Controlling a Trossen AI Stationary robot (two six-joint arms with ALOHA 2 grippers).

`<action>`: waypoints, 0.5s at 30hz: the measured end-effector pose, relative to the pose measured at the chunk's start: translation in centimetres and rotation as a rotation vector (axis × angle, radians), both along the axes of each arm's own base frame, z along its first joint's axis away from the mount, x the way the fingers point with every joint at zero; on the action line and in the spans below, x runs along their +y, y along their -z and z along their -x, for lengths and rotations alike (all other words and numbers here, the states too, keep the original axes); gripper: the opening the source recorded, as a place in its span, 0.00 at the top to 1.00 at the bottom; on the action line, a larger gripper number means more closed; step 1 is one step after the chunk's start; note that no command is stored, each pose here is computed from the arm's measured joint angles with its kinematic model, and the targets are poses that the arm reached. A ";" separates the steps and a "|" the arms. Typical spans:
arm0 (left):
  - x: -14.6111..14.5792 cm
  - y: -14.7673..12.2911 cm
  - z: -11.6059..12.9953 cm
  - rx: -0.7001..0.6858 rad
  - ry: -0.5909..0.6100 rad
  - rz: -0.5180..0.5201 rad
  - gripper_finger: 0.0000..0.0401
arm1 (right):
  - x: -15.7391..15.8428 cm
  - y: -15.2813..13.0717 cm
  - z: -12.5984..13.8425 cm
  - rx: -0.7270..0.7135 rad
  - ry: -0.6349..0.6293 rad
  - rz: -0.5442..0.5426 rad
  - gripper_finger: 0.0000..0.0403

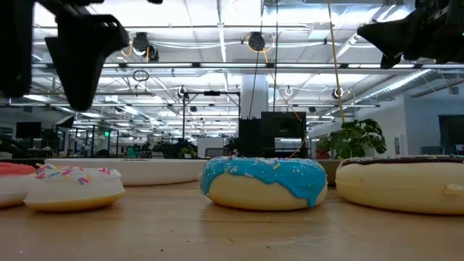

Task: Pick & Place donuts
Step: Put the small orange donut on the white plate

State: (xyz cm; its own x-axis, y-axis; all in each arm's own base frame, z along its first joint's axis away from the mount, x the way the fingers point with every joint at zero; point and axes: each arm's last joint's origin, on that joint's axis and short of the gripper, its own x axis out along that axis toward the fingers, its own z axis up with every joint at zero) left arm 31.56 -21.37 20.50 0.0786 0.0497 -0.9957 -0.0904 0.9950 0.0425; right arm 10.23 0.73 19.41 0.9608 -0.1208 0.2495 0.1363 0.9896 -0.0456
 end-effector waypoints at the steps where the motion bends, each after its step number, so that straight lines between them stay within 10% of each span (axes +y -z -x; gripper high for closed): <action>1: -0.2 0.2 0.1 0.008 0.008 0.004 0.18 | 0.0 0.0 0.0 0.001 -0.001 -0.005 1.00; 15: -0.6 3.2 1.2 0.061 -0.025 0.040 0.22 | 0.0 0.1 -0.1 0.007 -0.008 -0.022 1.00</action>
State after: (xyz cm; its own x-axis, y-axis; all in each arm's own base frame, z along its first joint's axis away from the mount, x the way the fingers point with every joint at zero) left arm 30.40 -21.95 17.32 0.0167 0.0112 -0.9998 -0.1134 0.9935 0.0092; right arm 10.31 0.74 19.32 0.9634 -0.1185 0.2404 0.1282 0.9914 -0.0248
